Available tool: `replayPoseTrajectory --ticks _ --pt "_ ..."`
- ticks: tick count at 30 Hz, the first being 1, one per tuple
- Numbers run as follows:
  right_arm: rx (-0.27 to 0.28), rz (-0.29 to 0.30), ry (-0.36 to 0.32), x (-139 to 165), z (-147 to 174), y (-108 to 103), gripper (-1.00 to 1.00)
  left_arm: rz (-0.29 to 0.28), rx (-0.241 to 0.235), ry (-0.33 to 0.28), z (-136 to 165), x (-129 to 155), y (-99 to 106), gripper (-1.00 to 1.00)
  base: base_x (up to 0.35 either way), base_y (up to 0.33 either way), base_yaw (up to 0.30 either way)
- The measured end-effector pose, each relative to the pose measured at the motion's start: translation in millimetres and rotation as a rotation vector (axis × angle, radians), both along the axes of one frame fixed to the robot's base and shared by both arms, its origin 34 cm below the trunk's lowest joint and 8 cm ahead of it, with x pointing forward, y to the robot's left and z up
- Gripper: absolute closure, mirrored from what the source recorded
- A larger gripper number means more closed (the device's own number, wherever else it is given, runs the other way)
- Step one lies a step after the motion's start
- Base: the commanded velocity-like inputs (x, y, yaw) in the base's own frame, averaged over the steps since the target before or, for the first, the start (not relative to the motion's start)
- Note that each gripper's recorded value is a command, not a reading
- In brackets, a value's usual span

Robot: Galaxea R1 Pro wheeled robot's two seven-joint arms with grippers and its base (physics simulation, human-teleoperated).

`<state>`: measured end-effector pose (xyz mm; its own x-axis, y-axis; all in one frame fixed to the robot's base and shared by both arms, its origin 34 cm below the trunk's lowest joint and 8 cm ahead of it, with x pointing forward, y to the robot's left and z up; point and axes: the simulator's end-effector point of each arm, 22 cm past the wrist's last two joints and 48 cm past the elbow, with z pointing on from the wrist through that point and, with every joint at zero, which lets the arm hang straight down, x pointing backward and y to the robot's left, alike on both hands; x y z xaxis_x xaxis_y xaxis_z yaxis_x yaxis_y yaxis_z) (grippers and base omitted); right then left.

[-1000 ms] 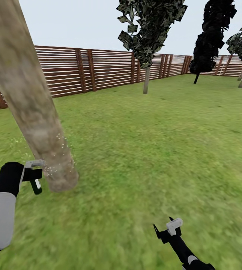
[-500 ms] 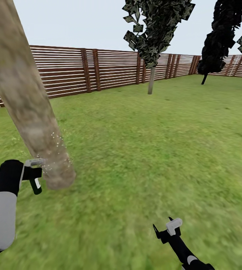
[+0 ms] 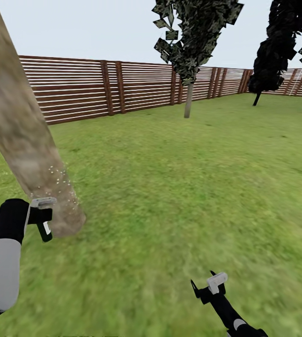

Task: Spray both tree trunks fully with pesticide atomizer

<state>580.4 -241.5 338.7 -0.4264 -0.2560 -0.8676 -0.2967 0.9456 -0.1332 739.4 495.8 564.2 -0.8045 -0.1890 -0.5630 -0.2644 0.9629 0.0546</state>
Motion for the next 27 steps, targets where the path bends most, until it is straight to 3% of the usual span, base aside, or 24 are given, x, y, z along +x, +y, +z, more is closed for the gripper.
replayPoseTrajectory --ticks 7,17,21,24,27 --pt "0.0 0.0 0.0 0 0 0 -1.0 0.002 -0.001 -0.002 1 0 0 1.0 0.087 -0.269 0.212" --pt "0.0 0.0 0.0 0 0 0 -1.0 0.002 -0.002 -0.001 0 0 -1 1.0 0.166 -0.256 0.017" --pt "0.0 0.0 0.0 0 0 0 -1.0 0.002 -0.002 -0.003 1 1 0 1.0 0.167 -0.254 0.213" --pt "0.001 0.0 0.001 0 0 0 -1.0 0.009 0.002 0.016 -8 -7 3 1.0 0.178 -0.242 0.275" --pt "0.001 0.001 0.001 0 0 0 -1.0 0.037 0.018 0.027 -10 -17 22 1.0 0.21 -0.21 0.275"
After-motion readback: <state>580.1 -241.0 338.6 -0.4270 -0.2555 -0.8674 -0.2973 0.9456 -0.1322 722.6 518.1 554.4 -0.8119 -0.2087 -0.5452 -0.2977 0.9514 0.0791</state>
